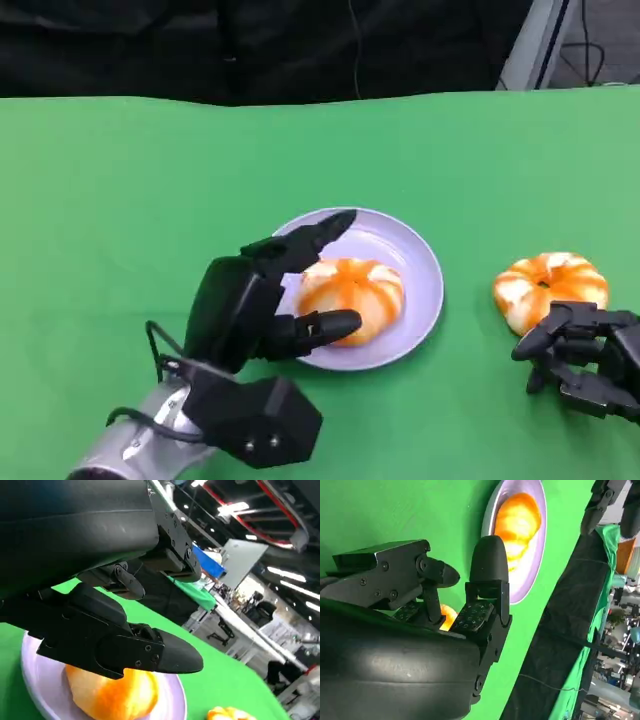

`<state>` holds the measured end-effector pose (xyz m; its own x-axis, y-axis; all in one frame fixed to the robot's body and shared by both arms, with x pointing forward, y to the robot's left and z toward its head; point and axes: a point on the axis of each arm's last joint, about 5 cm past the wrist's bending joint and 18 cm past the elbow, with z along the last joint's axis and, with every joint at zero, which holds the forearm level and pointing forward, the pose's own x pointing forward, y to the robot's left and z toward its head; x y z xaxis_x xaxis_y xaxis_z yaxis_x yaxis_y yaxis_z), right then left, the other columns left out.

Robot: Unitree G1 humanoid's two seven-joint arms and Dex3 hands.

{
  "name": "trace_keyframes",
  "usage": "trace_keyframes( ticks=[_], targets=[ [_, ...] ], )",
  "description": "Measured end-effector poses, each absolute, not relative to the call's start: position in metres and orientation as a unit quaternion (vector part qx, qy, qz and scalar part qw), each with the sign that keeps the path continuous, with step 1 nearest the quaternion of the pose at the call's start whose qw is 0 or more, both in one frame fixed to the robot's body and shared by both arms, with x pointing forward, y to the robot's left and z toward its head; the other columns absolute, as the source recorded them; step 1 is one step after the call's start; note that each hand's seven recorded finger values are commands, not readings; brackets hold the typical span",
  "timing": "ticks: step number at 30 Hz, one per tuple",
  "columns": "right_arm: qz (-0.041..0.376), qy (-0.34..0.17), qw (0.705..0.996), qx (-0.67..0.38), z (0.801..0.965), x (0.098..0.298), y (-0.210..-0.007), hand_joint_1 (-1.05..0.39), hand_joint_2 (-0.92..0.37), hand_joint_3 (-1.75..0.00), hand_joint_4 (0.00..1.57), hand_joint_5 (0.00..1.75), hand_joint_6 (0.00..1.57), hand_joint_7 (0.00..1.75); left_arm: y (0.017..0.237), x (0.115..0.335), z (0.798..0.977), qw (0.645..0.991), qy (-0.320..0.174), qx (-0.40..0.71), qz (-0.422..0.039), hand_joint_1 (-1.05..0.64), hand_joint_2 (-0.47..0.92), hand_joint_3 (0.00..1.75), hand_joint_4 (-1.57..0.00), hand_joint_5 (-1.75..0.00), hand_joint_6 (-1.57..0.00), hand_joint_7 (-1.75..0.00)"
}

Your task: Grasp the bread from the table and place it into the plate.

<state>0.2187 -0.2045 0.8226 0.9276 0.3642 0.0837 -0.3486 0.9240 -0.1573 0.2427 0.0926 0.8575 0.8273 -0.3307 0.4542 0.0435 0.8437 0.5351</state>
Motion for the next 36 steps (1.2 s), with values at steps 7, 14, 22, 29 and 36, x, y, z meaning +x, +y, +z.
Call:
trace_keyframes(
  ticks=[7,14,22,29,36],
  targets=[
    [0.180,-0.055,0.979,-0.071,0.823,0.219,-0.204,0.15,-0.82,-0.68,0.90,1.36,0.96,0.93,0.106,0.239,0.856,0.931,-0.268,0.234,-0.079,-0.74,0.92,0.23,-0.68,-0.01,-0.58,-0.02],
    [0.181,-0.054,0.979,-0.074,0.822,0.218,-0.204,0.14,-0.82,-0.67,0.90,1.37,0.96,0.94,0.116,0.233,0.854,0.939,-0.271,0.206,-0.057,-0.69,0.92,0.22,-0.71,-0.01,-0.60,-0.01],
    [0.181,-0.053,0.979,-0.075,0.822,0.218,-0.203,0.14,-0.82,-0.68,0.91,1.37,0.96,0.93,0.134,0.225,0.850,0.948,-0.262,0.180,-0.032,-0.63,0.92,0.21,-0.71,-0.01,-0.60,-0.01],
    [0.181,-0.053,0.979,-0.075,0.822,0.218,-0.203,0.13,-0.82,-0.67,0.90,1.37,0.96,0.94,0.147,0.219,0.849,0.954,-0.263,0.143,-0.007,-0.51,0.92,0.21,-0.71,0.00,-0.61,-0.01],
    [0.182,-0.053,0.979,-0.076,0.822,0.218,-0.203,0.13,-0.82,-0.67,0.89,1.38,0.94,0.96,0.154,0.218,0.849,0.956,-0.263,0.130,0.011,-0.49,0.92,0.23,-0.71,0.00,-0.61,-0.01]
  ],
)
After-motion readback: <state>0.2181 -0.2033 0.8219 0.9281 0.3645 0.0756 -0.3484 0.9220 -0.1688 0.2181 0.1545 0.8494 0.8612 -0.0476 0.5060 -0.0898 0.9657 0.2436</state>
